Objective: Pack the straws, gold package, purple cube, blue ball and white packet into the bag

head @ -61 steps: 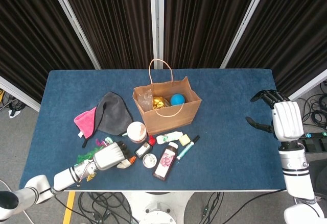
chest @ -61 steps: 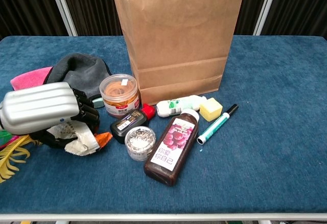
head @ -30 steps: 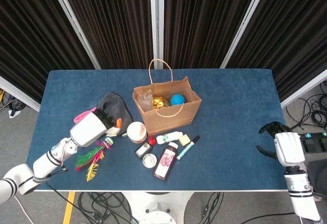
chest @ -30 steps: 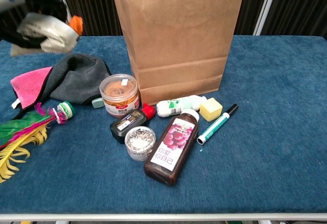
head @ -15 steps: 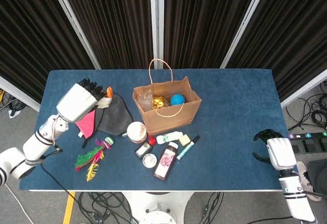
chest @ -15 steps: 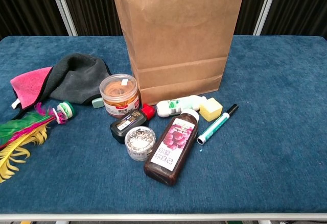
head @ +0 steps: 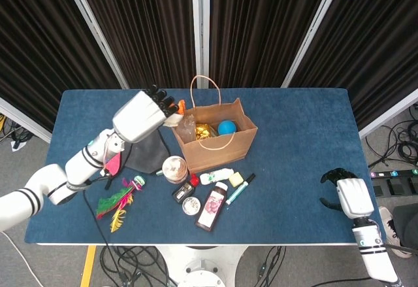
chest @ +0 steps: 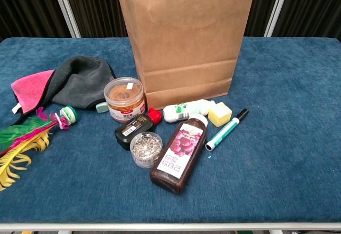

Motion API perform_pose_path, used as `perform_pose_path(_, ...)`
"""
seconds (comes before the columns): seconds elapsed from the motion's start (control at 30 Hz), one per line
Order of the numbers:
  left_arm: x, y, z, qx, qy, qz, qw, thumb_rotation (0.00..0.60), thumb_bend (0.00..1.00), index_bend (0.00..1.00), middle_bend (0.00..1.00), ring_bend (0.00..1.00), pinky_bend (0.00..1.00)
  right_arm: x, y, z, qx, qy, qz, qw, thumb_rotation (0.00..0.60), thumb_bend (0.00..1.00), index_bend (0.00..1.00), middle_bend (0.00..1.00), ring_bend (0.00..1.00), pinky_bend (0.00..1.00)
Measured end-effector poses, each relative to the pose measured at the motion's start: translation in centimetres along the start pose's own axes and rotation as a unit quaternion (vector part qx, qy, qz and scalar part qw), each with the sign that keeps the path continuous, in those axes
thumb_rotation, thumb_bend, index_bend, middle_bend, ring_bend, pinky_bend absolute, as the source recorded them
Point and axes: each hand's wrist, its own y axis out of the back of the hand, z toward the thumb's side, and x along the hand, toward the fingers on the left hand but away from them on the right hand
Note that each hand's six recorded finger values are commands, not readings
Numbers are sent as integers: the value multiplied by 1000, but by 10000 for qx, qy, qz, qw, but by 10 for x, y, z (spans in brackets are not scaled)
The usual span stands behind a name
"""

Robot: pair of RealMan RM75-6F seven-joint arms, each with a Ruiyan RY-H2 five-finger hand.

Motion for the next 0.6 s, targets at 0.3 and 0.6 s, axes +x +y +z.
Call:
perform_pose_path(0.3, 48, -7, 43, -279, -445, 298, 9982, 600, 476, 697, 712, 598, 580, -4, -3, -12, -45, -147, 13, 9999, 600, 8, 469, 418, 279, 392)
perform_pose_path(0.6, 72, -19, 68, -426, -655, 362, 9963, 600, 457, 611, 640, 529, 532, -5, -5, -20, -172, -252, -13, 9995, 600, 8, 468, 418, 279, 392)
